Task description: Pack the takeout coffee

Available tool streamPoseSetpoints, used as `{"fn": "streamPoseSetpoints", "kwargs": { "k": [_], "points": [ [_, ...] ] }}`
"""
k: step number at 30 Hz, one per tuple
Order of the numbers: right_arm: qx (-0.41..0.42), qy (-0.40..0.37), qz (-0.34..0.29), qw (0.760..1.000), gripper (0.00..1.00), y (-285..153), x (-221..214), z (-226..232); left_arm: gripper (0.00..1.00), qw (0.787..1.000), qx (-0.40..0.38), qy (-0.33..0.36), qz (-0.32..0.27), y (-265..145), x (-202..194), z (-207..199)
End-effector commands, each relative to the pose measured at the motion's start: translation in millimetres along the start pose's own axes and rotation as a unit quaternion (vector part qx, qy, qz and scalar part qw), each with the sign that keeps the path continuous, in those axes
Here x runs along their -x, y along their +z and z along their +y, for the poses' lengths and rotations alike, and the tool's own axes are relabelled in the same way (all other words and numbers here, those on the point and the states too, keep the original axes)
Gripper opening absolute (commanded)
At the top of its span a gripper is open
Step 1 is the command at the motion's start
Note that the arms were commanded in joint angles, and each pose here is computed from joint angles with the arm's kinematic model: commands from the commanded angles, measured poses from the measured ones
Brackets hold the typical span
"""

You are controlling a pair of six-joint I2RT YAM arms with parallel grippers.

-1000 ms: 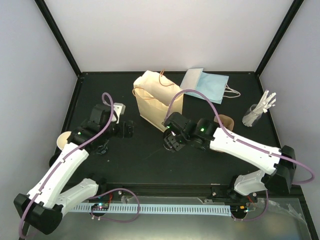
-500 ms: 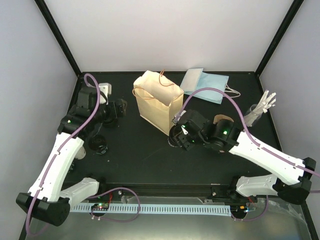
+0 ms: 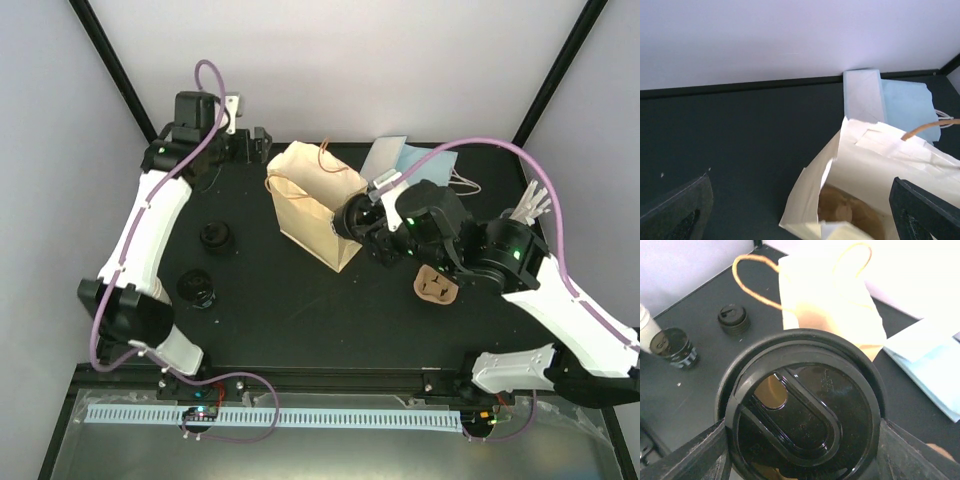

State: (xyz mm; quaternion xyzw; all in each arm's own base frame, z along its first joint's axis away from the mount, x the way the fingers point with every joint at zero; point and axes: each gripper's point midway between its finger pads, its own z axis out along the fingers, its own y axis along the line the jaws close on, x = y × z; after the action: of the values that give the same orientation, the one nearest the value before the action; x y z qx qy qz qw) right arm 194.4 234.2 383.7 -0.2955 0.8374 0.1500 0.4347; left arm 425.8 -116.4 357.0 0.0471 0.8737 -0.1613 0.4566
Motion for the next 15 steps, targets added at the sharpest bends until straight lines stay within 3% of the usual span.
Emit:
{"fn": "streamPoseSetpoints", "kwargs": {
  "k": [1, 9, 15],
  "points": [
    [-0.060, -0.004, -0.031, 0.998, 0.71, 2.7, 29.2, -15.8, 0.99, 0.996, -0.063, 0.043, 0.036, 25.1, 4.6, -14.6],
    [-0.111, 0.000, -0.096, 0.989, 0.70, 5.3, 68.4, -27.9, 0.99, 0.986, -0.135, 0.042, 0.085, 67.3, -12.2, -29.3],
    [-0.124, -0.019, -0.097, 0.987, 0.70, 23.2, 84.1, -23.5, 0.95, 0.979, -0.171, 0.041, 0.103, 74.1, -21.6, -38.8]
  ]
}}
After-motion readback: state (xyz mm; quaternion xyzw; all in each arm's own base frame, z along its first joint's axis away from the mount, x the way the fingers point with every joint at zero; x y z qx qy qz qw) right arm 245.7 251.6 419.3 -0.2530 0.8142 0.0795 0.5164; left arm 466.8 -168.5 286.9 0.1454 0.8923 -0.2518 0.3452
